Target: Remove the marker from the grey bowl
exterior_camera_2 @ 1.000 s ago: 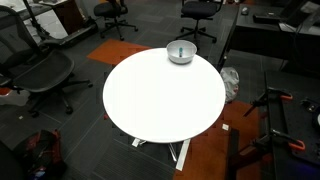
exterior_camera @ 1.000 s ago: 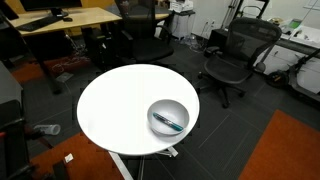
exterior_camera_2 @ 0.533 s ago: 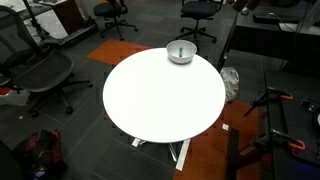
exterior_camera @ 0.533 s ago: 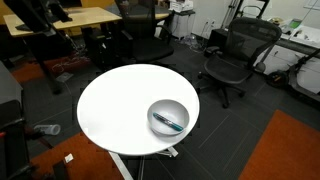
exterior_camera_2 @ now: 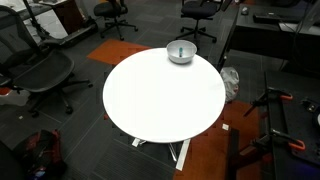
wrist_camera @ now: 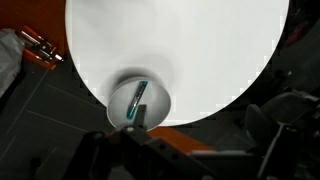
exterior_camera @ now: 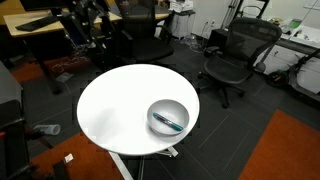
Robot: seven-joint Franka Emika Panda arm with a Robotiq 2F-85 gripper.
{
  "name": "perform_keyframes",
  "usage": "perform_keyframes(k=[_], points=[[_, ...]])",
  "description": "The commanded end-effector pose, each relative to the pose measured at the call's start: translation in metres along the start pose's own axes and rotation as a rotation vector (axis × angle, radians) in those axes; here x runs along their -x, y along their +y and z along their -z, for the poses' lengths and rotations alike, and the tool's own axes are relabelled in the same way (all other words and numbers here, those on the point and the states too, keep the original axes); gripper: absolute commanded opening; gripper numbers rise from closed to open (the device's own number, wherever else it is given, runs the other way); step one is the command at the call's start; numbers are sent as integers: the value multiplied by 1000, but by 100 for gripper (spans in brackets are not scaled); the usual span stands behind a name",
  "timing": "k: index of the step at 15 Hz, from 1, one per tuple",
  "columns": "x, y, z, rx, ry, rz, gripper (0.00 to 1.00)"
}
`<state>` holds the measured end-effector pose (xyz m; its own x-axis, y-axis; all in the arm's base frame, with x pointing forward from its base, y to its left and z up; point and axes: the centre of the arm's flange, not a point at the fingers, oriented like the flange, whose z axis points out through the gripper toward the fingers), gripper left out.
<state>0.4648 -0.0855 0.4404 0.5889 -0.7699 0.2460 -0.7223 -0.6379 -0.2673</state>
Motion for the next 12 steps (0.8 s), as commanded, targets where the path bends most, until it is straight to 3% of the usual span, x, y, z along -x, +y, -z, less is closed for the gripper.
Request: perform_keyframes(k=[1, 6, 12], points=[[-45, -15, -27, 40, 17, -163, 100], [-94, 0, -71, 90, -3, -370, 100], [-128, 18, -132, 169, -15, -498, 100]])
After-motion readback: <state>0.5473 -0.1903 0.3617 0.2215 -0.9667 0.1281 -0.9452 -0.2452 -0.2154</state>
